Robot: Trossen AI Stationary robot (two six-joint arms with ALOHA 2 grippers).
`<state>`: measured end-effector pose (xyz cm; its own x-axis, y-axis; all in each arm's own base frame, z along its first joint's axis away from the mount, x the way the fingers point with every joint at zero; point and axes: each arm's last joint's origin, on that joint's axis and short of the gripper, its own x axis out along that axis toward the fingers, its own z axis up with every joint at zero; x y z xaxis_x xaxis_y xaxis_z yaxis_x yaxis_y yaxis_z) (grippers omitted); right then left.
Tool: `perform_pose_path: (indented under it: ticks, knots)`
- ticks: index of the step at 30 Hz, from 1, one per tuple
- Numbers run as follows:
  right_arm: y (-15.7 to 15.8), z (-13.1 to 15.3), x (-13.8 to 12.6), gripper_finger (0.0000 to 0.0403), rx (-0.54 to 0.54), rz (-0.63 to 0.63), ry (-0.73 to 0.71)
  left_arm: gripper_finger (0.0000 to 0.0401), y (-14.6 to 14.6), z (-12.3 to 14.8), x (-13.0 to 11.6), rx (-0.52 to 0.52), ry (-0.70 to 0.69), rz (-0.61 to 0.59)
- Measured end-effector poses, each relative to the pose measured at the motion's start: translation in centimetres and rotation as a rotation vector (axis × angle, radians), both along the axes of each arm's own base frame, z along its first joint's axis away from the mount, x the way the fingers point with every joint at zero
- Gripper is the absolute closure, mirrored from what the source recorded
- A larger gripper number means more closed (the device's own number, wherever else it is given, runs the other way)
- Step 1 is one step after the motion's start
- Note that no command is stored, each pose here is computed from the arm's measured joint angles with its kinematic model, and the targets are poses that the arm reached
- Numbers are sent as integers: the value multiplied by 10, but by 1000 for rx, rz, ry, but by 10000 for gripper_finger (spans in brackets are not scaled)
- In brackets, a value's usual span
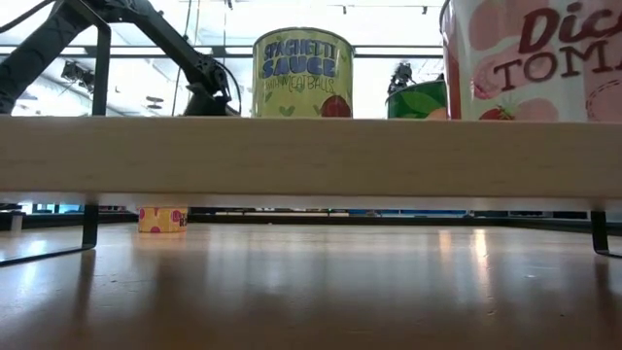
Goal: Pick and place cans onto a shelf
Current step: Put the canned mix fruits on the shelf
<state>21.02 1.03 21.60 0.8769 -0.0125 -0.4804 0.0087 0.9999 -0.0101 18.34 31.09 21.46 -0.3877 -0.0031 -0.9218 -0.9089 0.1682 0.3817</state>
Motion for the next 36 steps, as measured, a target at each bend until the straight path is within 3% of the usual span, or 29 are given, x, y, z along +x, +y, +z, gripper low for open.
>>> perform_pose_path:
  ticks: [7,12,16,22,25,30,36]
  knots:
    - [-1,0,-1,53,-39,-19,4,396,-35,53,-3,61,16,-69]
    - [0,2,-2,53,-130,-103,-1,396,-87,99,19,194,-112,-208]
    - [2,19,-6,53,-164,-129,-42,396,-131,117,54,311,-264,-322]
    - [3,49,-20,53,-168,-124,-93,396,-174,104,136,309,-634,-617]
    - [2,52,-28,53,-157,-133,-86,396,-189,89,166,271,-715,-767]
    - [1,49,-37,53,-132,-155,-34,396,-210,60,187,165,-631,-999]
    - [1,47,-33,53,-124,-160,-25,396,-238,38,193,20,-498,-1267]
